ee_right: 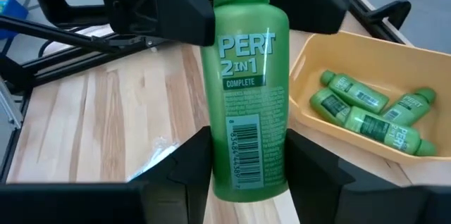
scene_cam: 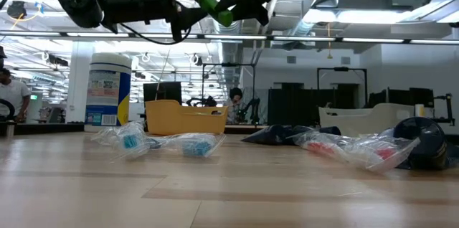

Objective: Pick & Place Travel size toiletries
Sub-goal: Put the green shampoo into the yellow bin

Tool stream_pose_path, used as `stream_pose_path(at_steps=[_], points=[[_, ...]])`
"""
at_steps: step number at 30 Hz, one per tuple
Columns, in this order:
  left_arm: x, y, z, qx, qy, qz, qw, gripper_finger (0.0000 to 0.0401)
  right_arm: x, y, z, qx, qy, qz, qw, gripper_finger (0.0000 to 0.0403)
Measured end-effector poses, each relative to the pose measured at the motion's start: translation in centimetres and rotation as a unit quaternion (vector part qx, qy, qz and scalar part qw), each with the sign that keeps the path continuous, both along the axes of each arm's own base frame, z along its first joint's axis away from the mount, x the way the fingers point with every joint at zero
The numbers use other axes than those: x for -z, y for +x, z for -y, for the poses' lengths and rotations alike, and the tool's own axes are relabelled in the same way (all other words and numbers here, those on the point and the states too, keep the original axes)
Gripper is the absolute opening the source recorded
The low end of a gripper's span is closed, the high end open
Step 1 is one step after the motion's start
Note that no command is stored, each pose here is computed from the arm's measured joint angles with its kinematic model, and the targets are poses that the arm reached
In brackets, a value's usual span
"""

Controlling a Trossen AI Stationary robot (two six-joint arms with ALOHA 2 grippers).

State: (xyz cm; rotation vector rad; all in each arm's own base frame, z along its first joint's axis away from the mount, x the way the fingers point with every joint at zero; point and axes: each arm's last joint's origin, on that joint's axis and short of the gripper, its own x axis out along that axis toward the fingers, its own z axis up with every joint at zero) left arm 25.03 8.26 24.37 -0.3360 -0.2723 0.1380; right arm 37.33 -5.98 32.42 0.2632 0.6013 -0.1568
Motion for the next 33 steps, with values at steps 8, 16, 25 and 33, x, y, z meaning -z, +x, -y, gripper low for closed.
stream_pose_path(at_steps=[8, 16, 25, 33], points=[[0.0, 0.0, 0.1, 0.010, 0.002, -0.001, 1.000, 0.0163, 0.0, 0.0, 0.0, 0.000, 0.000, 0.000, 1.000, 0.0150], [0.0, 0.0, 0.1, 0.009, 0.002, -0.001, 1.000, 0.0171, 0.0, 0.0, 0.0, 0.000, 0.001, 0.000, 1.000, 0.0156], [0.0, -0.1, -0.4, -0.001, 0.009, -0.003, 1.000, 0.0156, -0.5, -0.5, 0.0, -0.002, -0.008, -0.002, 1.000, 0.0189], [0.3, -1.1, -2.9, -0.058, 0.014, -0.021, 0.998, 0.0156, -3.0, -3.0, 0.0, 0.002, -0.014, 0.010, 1.000, 0.0234]])
